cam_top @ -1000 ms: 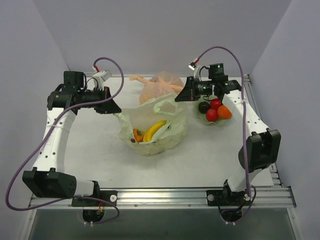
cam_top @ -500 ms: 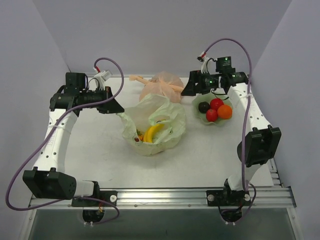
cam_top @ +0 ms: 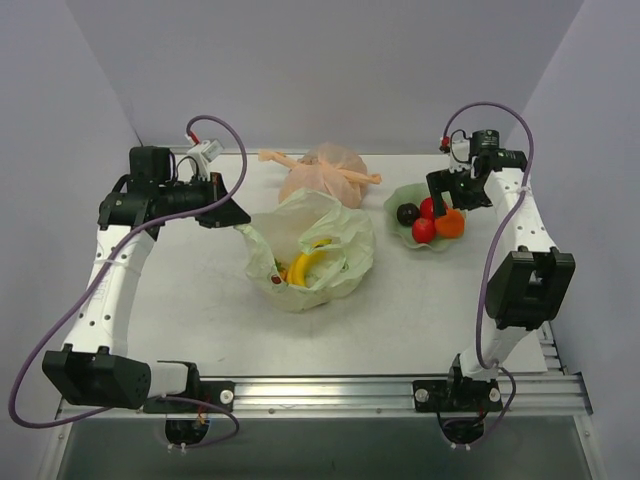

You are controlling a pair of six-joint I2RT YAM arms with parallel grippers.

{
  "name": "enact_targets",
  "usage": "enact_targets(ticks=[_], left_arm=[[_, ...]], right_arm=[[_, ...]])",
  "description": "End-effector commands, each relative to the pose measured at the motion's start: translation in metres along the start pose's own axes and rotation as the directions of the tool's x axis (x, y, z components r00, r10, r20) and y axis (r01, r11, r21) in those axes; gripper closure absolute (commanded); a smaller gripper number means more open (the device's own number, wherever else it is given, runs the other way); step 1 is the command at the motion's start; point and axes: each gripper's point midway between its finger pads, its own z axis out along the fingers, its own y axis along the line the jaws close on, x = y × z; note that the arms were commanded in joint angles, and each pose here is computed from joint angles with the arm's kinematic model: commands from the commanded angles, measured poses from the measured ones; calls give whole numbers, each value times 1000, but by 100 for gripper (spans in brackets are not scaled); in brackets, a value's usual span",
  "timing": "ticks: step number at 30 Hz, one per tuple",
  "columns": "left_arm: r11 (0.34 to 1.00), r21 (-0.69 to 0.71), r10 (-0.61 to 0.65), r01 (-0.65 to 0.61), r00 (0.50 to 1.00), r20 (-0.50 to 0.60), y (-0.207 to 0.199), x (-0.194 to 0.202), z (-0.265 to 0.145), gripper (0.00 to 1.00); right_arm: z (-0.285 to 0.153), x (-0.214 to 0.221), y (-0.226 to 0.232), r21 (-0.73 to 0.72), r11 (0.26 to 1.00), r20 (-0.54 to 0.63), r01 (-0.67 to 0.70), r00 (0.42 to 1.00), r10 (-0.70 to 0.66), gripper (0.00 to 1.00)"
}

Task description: Place the fake fruits into the plastic bag and tie a complex knot

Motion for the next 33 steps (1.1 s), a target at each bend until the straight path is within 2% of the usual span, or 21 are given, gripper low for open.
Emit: enact_targets(ticks=[1, 13, 18, 20, 24, 25, 28, 32, 33], left_arm=[[999, 4, 44, -45, 998, 47, -7, -8, -4, 100], [998, -16, 55, -54, 998, 39, 0, -2, -2, 100], [998, -19, 60, -59, 997, 43, -1, -2, -3, 100], [998, -19, 56, -56, 998, 41, -1, -1, -3, 100], [999, -16, 52, -51, 998, 36, 0, -1, -1, 100], [999, -15, 51, -51, 998, 34, 1, -1, -1, 100], [998, -9, 55, -55, 998, 35, -1, -1, -1, 100], [999, -5, 51, -51, 998, 37, -2, -1, -2, 100], [999, -6, 49, -49, 998, 35, -2, 0, -2, 100]], right_arm=[[10, 28, -27, 86, 993, -144, 77, 987, -64, 6], [59, 17, -26, 7, 983, -201, 183, 963, -177, 4], [72, 27, -24, -5, 982, -243, 187, 953, -183, 11], [71, 29, -28, 5, 983, -246, 185, 953, -178, 18], [55, 25, -39, 43, 983, -222, 176, 961, -162, 33], [49, 24, -40, 48, 983, -218, 175, 963, -161, 40], [18, 6, -39, 49, 985, -148, 168, 976, -159, 46], [-37, -32, 7, -91, 983, 16, 159, 987, -158, 50], [-52, -43, 32, -132, 974, 61, 181, 983, -174, 50]])
